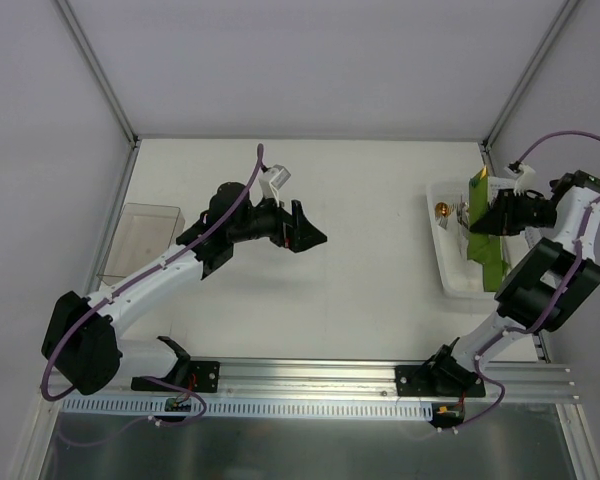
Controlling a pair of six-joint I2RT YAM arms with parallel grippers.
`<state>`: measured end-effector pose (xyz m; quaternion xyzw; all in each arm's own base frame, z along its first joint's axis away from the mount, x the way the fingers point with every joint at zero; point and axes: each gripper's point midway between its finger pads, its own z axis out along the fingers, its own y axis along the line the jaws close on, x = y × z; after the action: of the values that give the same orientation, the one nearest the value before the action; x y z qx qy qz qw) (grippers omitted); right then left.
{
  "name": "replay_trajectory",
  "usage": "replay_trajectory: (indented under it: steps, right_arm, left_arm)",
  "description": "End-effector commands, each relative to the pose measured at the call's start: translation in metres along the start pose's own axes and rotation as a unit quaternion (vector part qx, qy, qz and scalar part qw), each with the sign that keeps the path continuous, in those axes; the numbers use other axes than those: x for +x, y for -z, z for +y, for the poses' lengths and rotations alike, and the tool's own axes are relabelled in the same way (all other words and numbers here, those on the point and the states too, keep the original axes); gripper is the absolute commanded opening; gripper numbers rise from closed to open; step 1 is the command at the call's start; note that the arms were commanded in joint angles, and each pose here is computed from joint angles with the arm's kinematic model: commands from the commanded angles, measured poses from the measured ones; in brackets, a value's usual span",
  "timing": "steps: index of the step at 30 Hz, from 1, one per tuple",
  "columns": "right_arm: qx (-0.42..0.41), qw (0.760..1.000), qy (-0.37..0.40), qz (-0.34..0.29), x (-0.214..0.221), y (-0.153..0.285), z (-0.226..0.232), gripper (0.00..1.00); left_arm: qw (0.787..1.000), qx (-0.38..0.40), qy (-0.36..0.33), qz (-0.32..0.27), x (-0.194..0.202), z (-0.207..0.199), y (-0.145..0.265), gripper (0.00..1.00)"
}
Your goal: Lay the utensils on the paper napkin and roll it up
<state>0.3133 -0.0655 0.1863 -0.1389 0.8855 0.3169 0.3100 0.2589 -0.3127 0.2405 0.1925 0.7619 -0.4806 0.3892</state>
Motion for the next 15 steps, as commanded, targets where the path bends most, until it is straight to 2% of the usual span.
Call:
replay_trajectory:
  steps: [1, 9, 15]
  right_arm:
    - [-0.066, 0.990, -0.086, 0.090, 0.048, 0.027, 0.049, 0.00]
    - [-0.085, 0.982, -0.117, 0.124, 0.064, 0.018, 0.024, 0.00]
    - [-0.112, 0.974, -0.137, 0.143, 0.072, 0.005, 0.032, 0.00]
  left_arm:
    - [1.000, 0.016, -0.013, 0.000, 0.001, -0.003, -0.001, 0.99]
    - [1.000, 0.015, 0.009, 0.004, 0.017, 0.007, -0.006, 0.99]
    - [1.000, 0.008, 0.016, 0.013, 0.025, 0.014, -0.009, 0.99]
